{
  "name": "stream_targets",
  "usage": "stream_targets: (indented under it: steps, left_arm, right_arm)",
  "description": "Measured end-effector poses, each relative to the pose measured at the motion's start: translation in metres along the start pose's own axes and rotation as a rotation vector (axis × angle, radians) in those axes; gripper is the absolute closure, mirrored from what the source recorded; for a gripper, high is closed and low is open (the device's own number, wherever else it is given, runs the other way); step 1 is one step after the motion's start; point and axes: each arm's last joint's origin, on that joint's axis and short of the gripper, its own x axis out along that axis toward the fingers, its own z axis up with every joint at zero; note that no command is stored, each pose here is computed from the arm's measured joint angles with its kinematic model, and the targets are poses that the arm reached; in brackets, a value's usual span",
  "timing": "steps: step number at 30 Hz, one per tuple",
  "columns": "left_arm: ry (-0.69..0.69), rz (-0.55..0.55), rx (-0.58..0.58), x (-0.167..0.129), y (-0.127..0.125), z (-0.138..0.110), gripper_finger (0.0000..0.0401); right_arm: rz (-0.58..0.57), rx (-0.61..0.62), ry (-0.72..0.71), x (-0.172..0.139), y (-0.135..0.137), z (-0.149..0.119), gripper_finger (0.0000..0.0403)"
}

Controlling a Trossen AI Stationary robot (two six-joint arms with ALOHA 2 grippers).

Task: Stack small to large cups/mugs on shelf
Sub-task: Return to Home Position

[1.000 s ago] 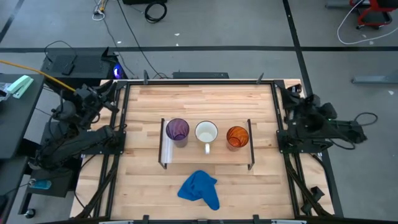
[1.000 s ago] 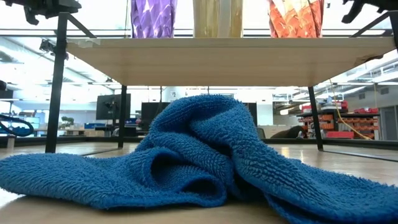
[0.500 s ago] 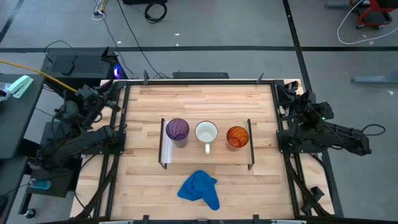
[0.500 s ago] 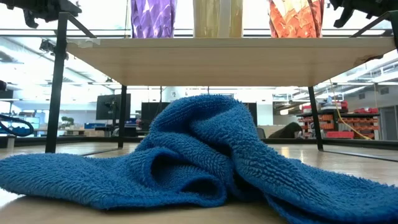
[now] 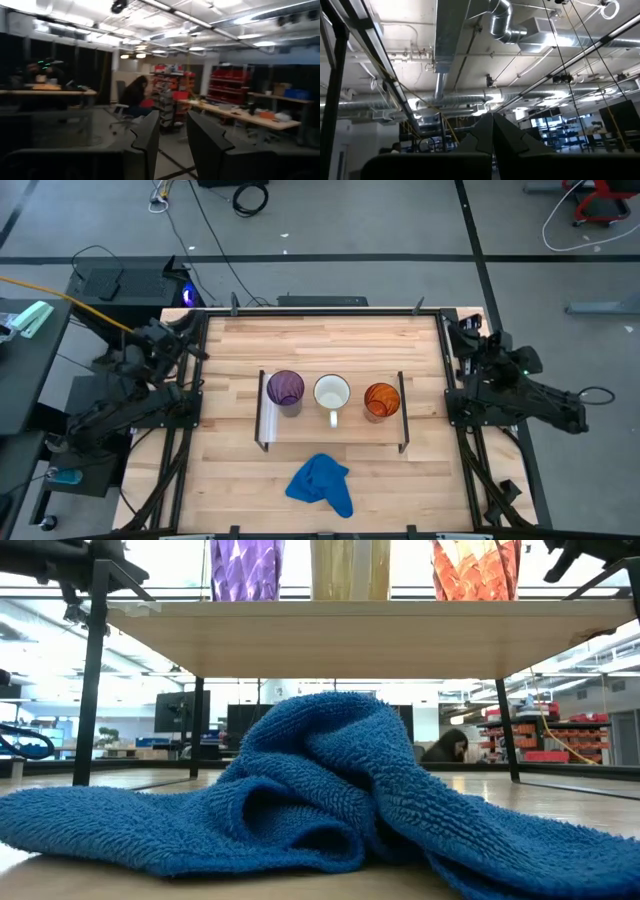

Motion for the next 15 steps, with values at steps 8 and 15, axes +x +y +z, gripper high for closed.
stream_targets:
  steps: [8, 15]
  left_arm:
    - [-0.127, -0.058, -0.050, 0.004, -0.004, -0.033, 0.0294]
    - [-0.155, -0.058, -0.077, 0.003, -0.004, -0.050, 0.0294]
  right_arm:
    - [0.082, 0.042, -0.008, -0.009, 0.003, 0.006, 0.0389]
    - [0.105, 0.059, 0.018, -0.009, 0.003, 0.003, 0.0389]
